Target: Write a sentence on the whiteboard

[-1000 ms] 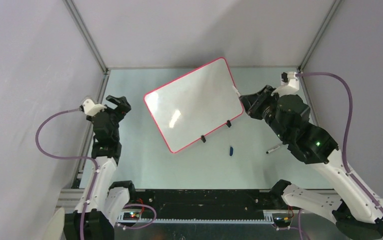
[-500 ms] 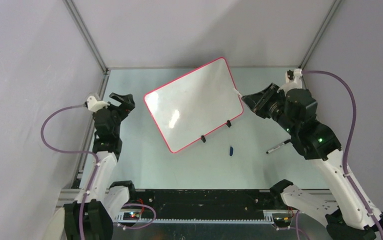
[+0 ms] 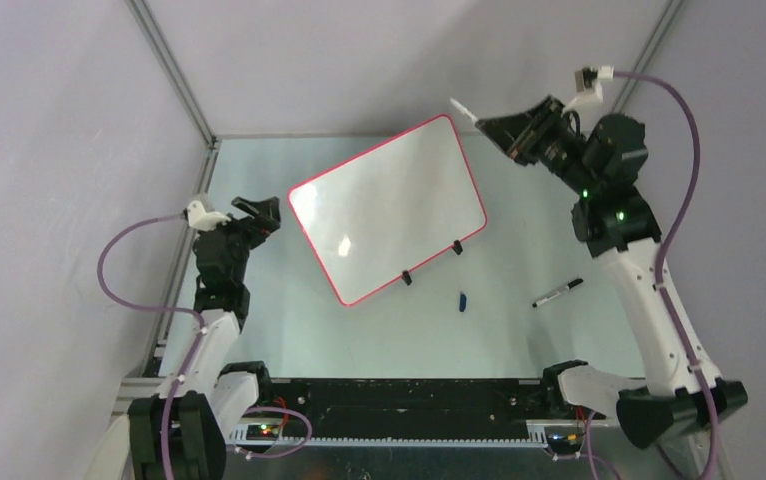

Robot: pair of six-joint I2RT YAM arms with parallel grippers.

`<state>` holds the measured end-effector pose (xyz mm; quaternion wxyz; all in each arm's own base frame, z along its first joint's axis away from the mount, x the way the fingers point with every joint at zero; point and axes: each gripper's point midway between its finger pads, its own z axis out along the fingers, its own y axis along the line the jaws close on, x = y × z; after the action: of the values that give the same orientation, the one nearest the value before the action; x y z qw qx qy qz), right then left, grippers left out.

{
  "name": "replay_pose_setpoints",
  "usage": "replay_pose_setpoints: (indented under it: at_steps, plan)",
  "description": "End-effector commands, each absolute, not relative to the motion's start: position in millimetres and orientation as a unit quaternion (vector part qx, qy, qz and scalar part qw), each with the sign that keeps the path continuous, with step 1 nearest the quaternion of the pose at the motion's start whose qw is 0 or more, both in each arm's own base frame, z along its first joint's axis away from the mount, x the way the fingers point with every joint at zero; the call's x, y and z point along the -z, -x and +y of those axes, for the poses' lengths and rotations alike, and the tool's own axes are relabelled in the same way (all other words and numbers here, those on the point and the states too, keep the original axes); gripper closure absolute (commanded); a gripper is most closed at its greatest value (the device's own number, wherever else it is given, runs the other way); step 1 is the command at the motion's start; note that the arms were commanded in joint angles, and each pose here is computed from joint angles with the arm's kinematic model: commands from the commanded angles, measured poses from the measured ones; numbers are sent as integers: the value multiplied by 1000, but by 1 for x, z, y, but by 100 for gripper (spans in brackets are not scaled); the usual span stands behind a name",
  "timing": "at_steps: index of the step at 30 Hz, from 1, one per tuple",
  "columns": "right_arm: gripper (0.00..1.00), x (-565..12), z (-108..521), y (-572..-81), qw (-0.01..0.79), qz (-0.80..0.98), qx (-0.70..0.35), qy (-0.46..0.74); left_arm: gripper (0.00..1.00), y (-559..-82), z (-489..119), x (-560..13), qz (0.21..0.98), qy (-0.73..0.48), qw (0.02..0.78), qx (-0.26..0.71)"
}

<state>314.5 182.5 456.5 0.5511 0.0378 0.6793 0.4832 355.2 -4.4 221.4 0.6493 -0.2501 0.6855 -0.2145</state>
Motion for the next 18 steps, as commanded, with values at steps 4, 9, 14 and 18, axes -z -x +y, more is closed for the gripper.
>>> replay_pose_setpoints:
  at_steps: [4,9,14,18]
  plan:
    - [100,-513,183,-352,585,675,-450,-16,1,-350,-13,-235,644,196,701,236]
    - [100,-535,184,-363,624,624,-471,11,1,-356,-19,-229,646,193,693,254]
    - [100,-514,192,-382,594,663,-454,40,1,-355,-22,-231,636,187,700,264]
    - [100,-480,203,-392,580,697,-418,63,1,-357,-30,-226,643,198,683,285]
